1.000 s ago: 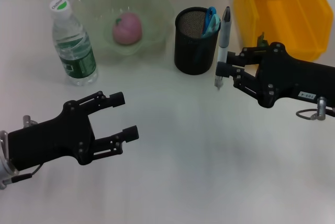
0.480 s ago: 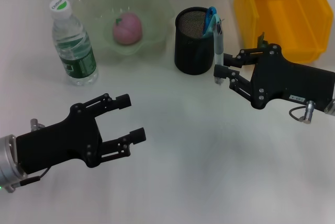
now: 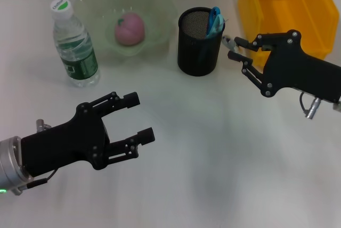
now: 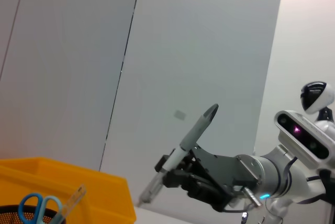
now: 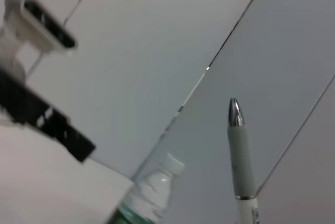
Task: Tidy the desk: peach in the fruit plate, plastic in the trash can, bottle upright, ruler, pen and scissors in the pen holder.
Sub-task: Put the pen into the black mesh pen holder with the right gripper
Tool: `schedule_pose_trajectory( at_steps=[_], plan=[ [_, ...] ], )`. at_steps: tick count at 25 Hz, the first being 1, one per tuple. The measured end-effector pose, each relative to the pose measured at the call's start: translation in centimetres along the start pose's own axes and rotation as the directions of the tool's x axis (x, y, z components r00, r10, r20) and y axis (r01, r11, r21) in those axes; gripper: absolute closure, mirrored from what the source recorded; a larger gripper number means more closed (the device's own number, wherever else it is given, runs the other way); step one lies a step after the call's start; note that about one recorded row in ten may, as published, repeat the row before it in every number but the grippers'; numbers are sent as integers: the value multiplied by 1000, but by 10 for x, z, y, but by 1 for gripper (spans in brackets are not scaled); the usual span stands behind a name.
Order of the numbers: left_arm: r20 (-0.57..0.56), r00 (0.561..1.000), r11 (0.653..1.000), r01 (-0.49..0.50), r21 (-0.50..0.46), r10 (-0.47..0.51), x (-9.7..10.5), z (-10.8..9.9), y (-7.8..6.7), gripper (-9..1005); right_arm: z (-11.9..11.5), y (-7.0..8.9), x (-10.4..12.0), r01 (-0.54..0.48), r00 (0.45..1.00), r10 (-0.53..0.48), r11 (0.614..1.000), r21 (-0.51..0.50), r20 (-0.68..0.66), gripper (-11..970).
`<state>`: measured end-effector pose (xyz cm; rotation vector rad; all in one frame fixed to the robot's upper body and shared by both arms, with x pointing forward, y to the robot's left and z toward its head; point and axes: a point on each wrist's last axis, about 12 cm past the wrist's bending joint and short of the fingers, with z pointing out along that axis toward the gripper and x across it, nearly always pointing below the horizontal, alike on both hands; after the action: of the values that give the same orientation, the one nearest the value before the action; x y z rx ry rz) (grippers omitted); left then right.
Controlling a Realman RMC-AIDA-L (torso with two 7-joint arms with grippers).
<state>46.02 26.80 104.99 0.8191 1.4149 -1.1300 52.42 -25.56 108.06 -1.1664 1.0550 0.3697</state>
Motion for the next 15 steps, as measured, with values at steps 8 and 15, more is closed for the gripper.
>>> schedule_pose_trajectory(
  at_steps=[8,15],
  plan=[
    [14,1000,1000,-20,-18,20,5,-1,-4,199,6,5,-1,375,924,-380,922,95,36,781],
    [19,1000,1000,-14,-25,15,5,-1,-4,199,11,-11,-3,625,777,-629,763,165,-34,779]
  ],
)
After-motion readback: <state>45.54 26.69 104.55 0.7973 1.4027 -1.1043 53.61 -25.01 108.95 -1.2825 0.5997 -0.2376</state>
